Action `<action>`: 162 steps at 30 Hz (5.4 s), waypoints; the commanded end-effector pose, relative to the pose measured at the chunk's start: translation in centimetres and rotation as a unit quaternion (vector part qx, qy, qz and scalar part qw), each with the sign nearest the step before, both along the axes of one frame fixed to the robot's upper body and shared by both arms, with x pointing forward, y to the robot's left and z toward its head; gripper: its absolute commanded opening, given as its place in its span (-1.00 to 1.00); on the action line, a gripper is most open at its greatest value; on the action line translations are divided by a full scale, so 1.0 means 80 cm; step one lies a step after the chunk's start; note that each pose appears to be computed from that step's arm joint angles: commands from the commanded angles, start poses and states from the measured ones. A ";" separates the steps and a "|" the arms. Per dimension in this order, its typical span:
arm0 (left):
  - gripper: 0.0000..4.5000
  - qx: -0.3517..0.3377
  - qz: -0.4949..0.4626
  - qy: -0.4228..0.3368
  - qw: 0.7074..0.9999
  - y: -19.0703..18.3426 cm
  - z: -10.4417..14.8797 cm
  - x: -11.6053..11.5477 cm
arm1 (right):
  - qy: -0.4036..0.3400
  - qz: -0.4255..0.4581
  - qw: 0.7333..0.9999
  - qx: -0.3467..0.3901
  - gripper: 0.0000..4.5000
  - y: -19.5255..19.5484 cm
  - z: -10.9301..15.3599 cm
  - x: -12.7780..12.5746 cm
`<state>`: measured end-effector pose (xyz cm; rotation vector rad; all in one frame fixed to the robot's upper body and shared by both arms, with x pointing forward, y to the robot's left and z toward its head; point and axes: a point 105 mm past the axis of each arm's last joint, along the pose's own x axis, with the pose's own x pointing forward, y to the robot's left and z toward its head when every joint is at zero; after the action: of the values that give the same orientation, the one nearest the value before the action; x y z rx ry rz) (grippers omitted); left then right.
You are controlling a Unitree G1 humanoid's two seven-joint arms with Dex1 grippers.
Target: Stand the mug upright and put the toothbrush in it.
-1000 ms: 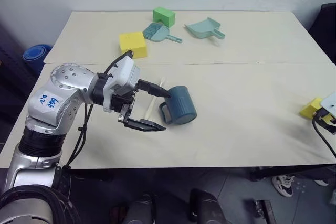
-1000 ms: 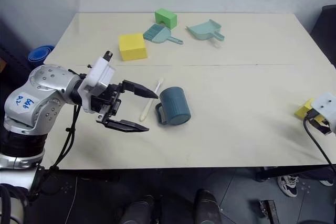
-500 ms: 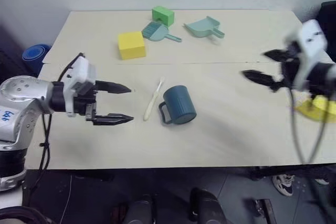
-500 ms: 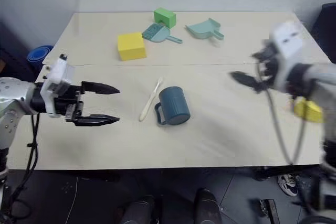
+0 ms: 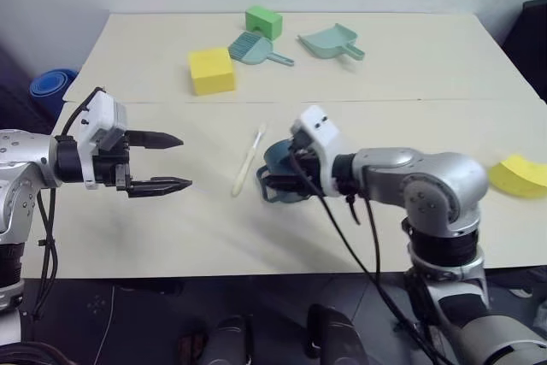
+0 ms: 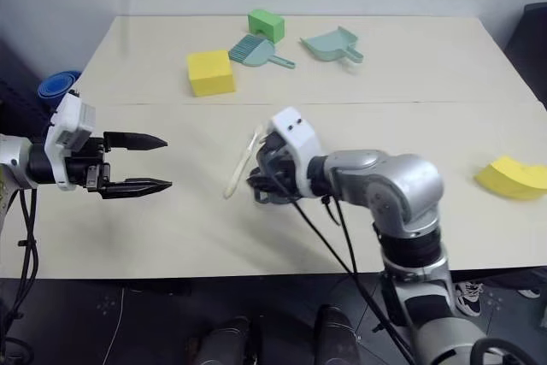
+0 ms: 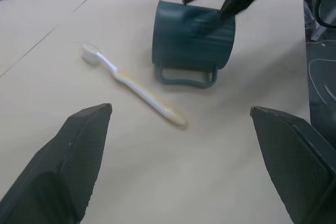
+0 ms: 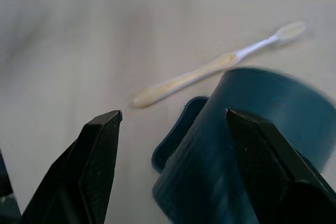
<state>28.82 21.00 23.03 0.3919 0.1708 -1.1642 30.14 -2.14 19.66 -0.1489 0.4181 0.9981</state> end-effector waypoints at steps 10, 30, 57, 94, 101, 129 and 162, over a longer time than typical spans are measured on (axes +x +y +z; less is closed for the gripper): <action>1.00 0.013 -0.093 -0.018 0.995 -0.046 0.009 -0.018 | -0.004 -0.018 0.997 -0.071 0.45 0.016 -0.046 0.014; 1.00 0.009 -0.138 -0.021 0.990 -0.069 0.008 -0.015 | -0.107 -0.033 0.984 -0.137 0.45 -0.031 -0.025 0.005; 1.00 0.000 -0.158 -0.025 0.987 -0.080 0.022 -0.012 | -0.132 -0.072 0.972 -0.183 -0.99 -0.069 -0.080 0.048; 1.00 -0.015 -0.129 -0.009 0.991 -0.088 0.036 -0.007 | -0.182 -0.106 0.927 0.311 -0.31 -0.052 -0.053 0.006; 1.00 -0.023 -0.136 -0.007 0.990 -0.094 0.029 0.005 | -0.182 -0.112 0.943 0.254 0.74 -0.058 -0.060 -0.012; 1.00 0.034 0.224 0.108 0.968 -0.134 -0.042 0.160 | -0.178 0.012 0.981 -0.080 0.99 -0.196 0.118 -0.162; -0.88 0.062 0.252 0.144 0.955 -0.151 -0.084 0.180 | -0.216 -0.033 0.971 -0.101 1.00 -0.208 0.106 -0.147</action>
<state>42.84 7.66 16.06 0.2558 0.5831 -0.7401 18.28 -18.53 28.01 -0.5078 0.1401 0.8491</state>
